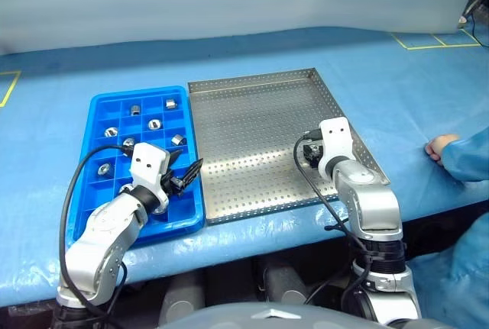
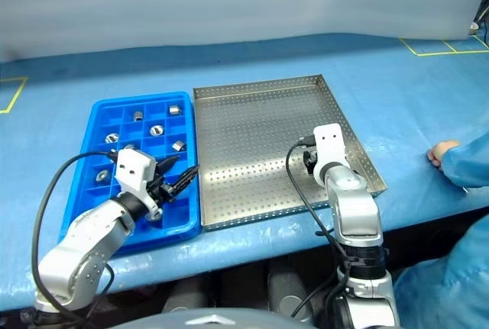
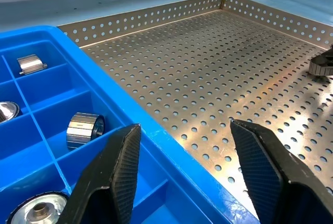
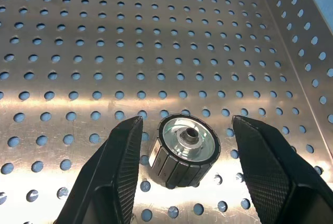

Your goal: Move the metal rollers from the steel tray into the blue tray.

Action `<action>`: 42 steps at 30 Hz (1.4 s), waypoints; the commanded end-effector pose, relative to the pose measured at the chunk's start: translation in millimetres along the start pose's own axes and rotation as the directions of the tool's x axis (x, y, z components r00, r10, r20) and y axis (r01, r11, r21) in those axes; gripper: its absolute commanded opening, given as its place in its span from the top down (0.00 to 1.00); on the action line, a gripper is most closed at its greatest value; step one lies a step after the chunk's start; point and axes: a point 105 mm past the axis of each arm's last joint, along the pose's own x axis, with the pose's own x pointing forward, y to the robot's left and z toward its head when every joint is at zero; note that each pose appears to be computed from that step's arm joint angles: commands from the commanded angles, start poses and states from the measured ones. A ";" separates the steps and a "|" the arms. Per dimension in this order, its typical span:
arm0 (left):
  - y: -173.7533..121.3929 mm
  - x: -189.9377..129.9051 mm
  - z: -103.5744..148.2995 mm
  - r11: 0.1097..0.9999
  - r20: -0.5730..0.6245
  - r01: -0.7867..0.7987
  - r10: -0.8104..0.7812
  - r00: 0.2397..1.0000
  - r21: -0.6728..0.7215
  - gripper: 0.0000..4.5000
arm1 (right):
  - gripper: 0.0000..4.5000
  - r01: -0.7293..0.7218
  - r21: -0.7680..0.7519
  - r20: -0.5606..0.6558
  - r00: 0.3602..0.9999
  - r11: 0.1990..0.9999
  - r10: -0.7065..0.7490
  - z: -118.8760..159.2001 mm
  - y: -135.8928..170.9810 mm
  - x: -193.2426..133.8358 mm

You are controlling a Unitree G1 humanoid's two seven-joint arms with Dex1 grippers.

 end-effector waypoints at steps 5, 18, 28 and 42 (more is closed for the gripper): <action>0.3 1.5 12.0 1.000 0.057 -0.014 0.013 0.998 0.015 0.33 | 0.36 0.047 0.023 0.019 0.999 0.999 -0.047 9.4 -4.9 -0.6; 0.5 2.3 12.2 1.000 0.056 -0.020 0.019 0.998 0.021 0.33 | 0.50 0.031 0.082 -0.002 1.000 0.996 -0.031 2.8 1.5 4.4; 3.2 -1.9 9.9 0.999 0.047 -0.038 0.037 0.998 0.019 0.33 | 0.63 -0.007 0.088 0.074 0.997 0.996 0.001 15.5 12.7 4.7; 64.9 -42.2 13.4 0.944 -0.023 -0.292 0.299 0.954 0.154 0.33 | 0.63 -0.764 -0.289 0.276 0.510 0.576 0.815 76.0 204.5 -65.7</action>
